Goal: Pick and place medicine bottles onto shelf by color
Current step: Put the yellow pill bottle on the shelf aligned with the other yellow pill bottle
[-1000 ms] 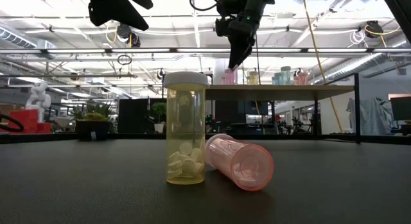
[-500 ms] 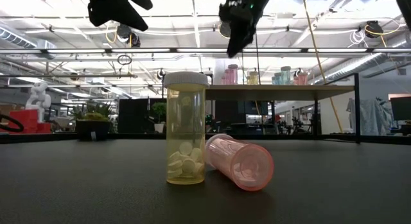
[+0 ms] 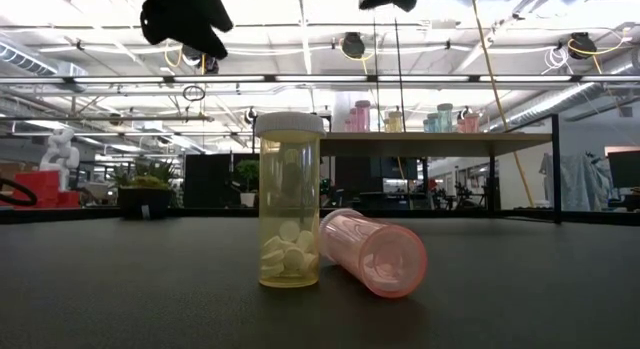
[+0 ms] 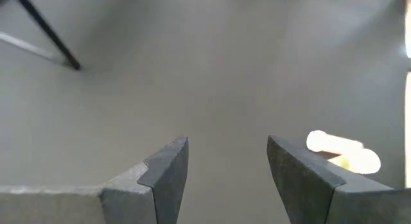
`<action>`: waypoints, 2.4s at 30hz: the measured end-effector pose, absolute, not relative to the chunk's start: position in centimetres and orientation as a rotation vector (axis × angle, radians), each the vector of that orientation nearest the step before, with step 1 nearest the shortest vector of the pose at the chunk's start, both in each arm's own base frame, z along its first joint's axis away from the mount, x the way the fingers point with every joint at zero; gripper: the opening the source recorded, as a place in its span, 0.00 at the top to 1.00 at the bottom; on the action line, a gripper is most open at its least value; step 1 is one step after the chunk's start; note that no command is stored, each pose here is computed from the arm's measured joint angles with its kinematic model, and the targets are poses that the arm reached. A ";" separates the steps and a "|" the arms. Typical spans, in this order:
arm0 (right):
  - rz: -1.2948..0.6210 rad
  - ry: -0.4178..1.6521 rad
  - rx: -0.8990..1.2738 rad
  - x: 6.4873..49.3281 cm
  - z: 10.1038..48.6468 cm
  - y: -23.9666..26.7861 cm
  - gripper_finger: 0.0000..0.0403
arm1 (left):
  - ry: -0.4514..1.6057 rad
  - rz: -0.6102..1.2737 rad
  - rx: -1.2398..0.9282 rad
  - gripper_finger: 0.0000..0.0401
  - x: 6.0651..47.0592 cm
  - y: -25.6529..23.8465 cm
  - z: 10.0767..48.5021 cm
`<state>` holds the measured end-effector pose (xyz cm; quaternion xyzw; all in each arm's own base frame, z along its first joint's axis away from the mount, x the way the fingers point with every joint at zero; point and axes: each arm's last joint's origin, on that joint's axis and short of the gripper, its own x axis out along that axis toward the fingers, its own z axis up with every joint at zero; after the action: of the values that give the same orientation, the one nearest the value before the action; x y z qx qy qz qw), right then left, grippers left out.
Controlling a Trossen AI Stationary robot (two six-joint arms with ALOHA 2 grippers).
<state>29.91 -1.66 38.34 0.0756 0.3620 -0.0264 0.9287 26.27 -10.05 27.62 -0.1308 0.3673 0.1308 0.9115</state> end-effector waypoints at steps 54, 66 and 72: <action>0.511 0.544 -0.015 37.3 13.0 16.4 0.72 | 0.999 0.225 -0.258 0.47 23.5 -12.0 26.4; 0.376 0.517 -0.015 36.2 20.1 12.2 0.71 | 0.997 0.237 -0.272 0.47 23.5 -11.9 26.4; 0.121 0.505 -0.121 31.9 27.9 5.5 0.71 | 0.965 0.277 -0.255 0.47 23.6 -11.7 26.4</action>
<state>31.94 5.49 27.88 -0.0599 0.2495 0.0599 0.9647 23.56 -11.75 26.40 -0.1218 0.4614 0.1326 0.8687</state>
